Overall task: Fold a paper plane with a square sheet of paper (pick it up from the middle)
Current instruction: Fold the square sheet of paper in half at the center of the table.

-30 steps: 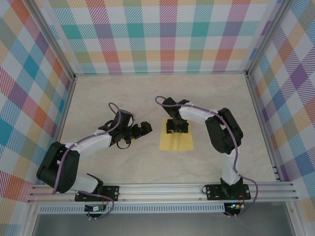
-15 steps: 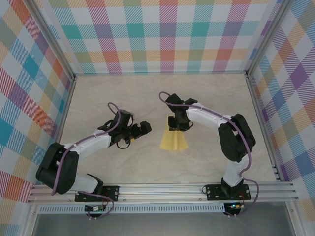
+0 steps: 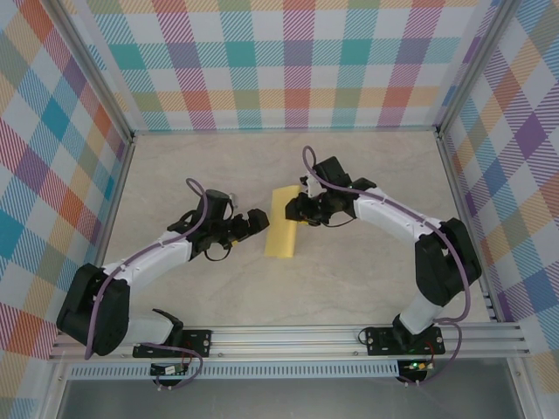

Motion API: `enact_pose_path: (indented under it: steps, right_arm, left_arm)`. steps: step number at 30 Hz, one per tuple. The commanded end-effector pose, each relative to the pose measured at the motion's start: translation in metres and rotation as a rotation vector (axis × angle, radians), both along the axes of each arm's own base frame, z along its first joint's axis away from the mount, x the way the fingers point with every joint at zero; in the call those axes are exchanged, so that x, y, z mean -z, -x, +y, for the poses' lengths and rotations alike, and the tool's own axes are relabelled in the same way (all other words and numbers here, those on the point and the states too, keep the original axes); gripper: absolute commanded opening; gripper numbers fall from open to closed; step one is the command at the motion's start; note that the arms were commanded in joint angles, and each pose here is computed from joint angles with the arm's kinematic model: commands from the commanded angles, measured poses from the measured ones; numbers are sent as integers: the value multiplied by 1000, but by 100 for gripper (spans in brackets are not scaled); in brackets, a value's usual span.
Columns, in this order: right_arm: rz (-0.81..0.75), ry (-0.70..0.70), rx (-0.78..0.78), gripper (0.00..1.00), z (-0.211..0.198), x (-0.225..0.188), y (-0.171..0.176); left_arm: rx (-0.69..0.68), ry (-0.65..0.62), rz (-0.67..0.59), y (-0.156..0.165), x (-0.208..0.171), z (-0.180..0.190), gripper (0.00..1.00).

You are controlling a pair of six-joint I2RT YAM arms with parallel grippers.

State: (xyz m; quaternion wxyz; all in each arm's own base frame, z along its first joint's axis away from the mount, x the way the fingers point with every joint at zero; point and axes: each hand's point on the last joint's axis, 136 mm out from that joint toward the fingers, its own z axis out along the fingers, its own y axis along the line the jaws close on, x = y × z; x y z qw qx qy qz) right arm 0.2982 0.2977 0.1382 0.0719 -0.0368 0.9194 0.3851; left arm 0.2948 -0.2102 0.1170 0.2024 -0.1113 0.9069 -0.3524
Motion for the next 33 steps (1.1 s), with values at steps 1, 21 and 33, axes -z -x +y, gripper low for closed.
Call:
enact_pose_path:
  steps: [1,21,33]
  right_arm:
    - [84,-159,-54,36,13,6,2]
    - [169,178,66,62,-50,84,0]
    - [184,165,138,65,-60,89,4]
  left_arm:
    - [21,69,-2,-2,-14,-5,100]
    - [176,57,171,6,49,-48,89]
    - [274,100,191,5,50,-77,71]
